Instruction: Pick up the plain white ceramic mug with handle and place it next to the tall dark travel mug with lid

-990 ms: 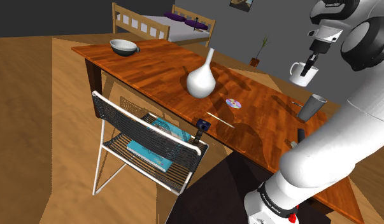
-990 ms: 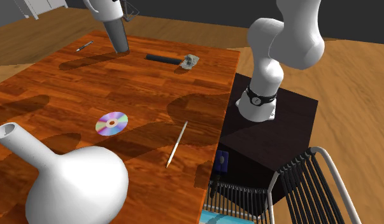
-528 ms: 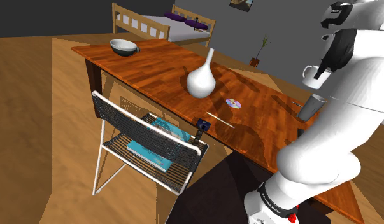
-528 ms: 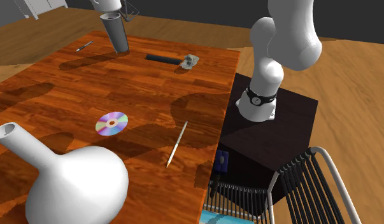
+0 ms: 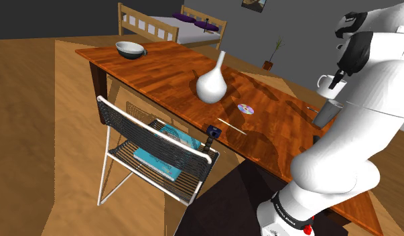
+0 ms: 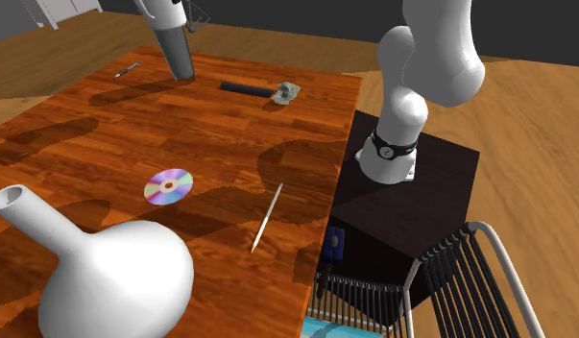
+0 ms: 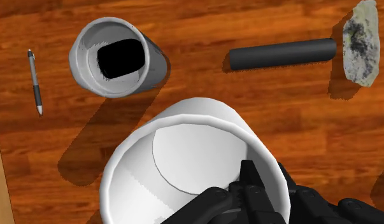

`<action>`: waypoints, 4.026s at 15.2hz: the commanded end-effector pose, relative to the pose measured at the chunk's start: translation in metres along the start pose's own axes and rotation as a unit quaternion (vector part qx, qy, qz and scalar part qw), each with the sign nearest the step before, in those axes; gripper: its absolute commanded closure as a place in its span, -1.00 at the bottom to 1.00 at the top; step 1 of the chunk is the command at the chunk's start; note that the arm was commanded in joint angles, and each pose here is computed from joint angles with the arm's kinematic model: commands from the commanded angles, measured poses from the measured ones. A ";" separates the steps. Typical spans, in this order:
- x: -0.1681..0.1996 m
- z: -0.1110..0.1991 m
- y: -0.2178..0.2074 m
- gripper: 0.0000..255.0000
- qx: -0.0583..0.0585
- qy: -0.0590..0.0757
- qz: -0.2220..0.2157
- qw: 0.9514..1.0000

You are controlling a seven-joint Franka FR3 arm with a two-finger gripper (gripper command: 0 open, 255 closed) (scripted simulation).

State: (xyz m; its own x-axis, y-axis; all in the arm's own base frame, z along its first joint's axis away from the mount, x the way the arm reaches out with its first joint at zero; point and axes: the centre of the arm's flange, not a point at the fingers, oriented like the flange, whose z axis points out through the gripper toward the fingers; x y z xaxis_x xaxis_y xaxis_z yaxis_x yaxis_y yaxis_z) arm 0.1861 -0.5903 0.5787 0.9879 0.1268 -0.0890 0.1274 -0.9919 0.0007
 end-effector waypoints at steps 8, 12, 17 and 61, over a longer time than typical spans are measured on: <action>0.004 0.047 0.001 1.00 -0.001 0.000 0.000 1.000; 0.006 0.068 0.001 1.00 -0.001 0.000 0.000 1.000; 0.008 0.094 0.001 1.00 -0.001 0.000 0.000 1.000; 0.019 0.170 0.000 -1.00 -0.001 0.000 0.000 1.000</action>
State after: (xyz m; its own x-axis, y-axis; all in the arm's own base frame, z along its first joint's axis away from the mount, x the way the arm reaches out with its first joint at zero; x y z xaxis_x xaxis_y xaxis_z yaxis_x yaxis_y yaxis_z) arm 0.1899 -0.5911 0.4065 0.9880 0.1268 -0.0885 0.1275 -0.9918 0.0025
